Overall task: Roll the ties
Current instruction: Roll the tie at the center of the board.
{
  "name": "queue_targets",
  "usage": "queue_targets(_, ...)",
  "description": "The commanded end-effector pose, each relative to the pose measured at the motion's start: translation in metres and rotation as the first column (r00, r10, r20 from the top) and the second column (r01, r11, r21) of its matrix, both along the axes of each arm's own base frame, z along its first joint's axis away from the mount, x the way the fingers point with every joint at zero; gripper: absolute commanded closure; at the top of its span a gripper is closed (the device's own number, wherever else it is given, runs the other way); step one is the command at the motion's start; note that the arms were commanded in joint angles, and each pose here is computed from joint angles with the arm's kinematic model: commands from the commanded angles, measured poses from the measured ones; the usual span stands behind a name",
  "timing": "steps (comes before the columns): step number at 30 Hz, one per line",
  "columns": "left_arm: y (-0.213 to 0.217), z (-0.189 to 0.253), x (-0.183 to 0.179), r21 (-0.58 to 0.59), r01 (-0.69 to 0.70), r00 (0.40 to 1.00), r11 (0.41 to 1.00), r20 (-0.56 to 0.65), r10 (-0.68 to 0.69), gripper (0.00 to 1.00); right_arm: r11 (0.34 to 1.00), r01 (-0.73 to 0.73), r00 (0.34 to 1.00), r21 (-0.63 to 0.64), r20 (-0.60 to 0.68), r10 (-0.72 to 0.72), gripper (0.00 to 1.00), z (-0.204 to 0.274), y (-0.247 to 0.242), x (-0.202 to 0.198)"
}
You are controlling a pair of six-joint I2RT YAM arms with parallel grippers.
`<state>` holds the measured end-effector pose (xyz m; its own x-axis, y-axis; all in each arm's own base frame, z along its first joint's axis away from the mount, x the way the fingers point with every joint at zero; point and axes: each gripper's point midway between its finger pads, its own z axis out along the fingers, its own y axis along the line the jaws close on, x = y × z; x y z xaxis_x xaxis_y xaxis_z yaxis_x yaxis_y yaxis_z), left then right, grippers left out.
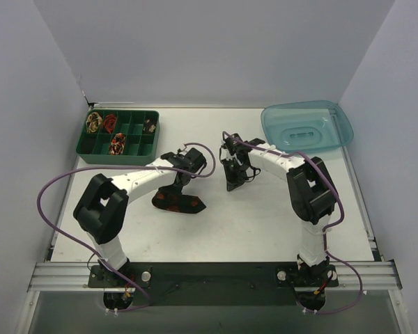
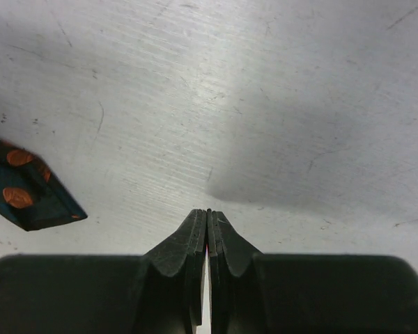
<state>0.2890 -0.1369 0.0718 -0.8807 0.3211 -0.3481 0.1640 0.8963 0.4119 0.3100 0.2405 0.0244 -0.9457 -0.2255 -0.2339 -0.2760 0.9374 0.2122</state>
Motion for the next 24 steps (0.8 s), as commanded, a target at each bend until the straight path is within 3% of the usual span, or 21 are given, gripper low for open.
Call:
queue_targets(1, -0.012, 0.006, -0.004, 0.043, 0.012, 1.000, 0.999, 0.019, -0.013, 0.74, 1.000, 0.013, 1.000, -0.012, 0.000, -0.013, 0.95, 0.008, -0.005, -0.006)
queue_targets(12, -0.062, -0.021, -0.022, 0.049, 0.077, 0.997, 0.996, -0.031, -0.075, 0.70, 1.000, 0.022, 1.000, -0.018, -0.010, -0.022, 0.95, 0.003, -0.008, -0.007)
queue_targets(15, -0.072, -0.026, -0.030, 0.016, 0.087, 0.995, 0.996, -0.045, -0.086, 0.65, 1.000, 0.023, 1.000, -0.020, -0.015, -0.023, 0.95, 0.001, -0.009, -0.007)
queue_targets(19, -0.082, -0.028, -0.036, -0.054, 0.091, 0.995, 0.994, -0.043, -0.093, 0.48, 1.000, 0.022, 1.000, -0.022, -0.020, -0.023, 0.95, -0.001, -0.009, -0.008)
queue_targets(24, -0.090, -0.022, -0.042, -0.153, 0.084, 0.996, 0.985, -0.029, -0.090, 0.36, 1.000, 0.020, 1.000, -0.021, -0.024, -0.020, 0.95, -0.002, -0.009, -0.008)
